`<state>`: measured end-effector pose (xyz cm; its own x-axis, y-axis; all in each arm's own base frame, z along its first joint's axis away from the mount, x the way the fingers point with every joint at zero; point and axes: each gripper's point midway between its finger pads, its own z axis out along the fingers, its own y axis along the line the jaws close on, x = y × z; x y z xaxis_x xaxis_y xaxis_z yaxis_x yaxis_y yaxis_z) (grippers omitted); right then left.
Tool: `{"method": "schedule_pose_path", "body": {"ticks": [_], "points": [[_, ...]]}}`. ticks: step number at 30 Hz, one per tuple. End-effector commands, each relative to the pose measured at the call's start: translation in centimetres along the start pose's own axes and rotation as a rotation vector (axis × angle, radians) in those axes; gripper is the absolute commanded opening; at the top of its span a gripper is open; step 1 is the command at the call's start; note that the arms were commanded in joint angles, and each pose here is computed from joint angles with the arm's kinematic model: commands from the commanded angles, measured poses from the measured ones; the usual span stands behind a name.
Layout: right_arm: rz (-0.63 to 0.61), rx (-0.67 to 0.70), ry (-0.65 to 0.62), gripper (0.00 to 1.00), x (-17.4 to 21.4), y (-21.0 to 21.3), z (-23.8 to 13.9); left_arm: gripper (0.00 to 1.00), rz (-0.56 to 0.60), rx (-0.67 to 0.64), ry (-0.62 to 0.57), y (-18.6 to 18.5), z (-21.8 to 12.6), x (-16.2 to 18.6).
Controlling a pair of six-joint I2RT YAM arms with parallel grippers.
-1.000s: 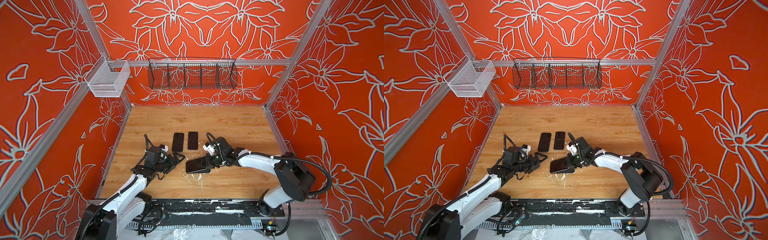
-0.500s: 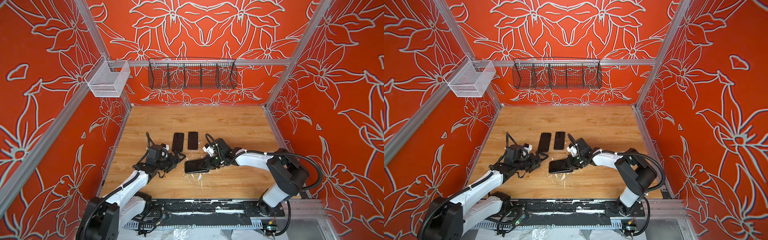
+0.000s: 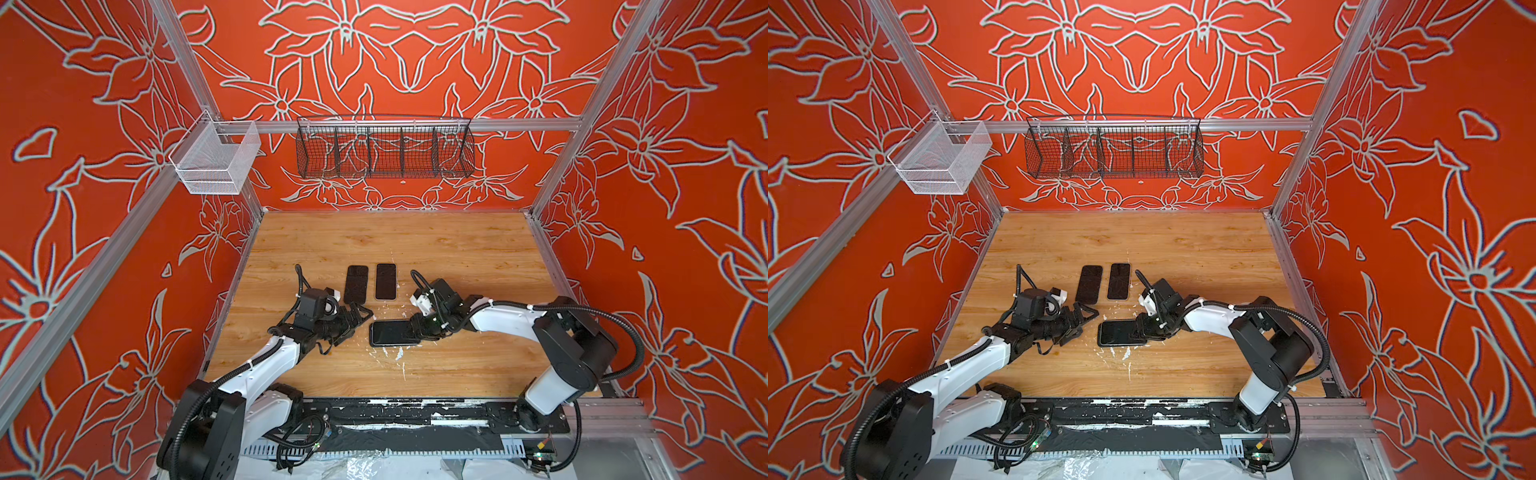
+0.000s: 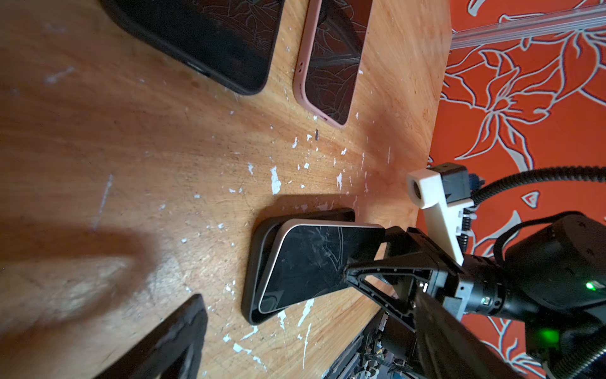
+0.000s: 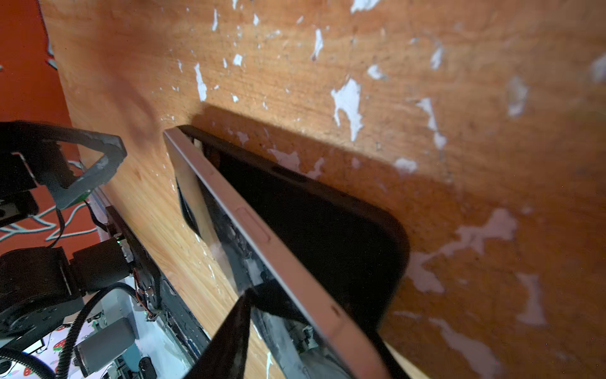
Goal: Put the phone into the phone case
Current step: 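Press the phone down into the case and open the right gripper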
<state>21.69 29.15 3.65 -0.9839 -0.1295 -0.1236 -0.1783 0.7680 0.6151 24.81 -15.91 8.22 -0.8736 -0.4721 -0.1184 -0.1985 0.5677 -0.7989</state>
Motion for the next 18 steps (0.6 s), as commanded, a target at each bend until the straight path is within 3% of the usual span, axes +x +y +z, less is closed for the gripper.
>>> {"method": "schedule_pose_path", "body": {"ticks": [1,14,18], "points": [[-0.029,0.047,-0.032,0.48,-0.7,-0.1,-0.6,0.97,0.012,0.027,-0.001,-0.7,0.0,-0.4],[-0.04,0.041,-0.054,0.48,-1.7,0.6,-0.5,1.0,0.01,-0.001,0.035,0.0,1.2,0.3],[-0.033,0.074,-0.062,0.51,-1.7,-0.1,-0.5,0.95,0.016,-0.03,0.052,0.4,1.7,0.7]]}}
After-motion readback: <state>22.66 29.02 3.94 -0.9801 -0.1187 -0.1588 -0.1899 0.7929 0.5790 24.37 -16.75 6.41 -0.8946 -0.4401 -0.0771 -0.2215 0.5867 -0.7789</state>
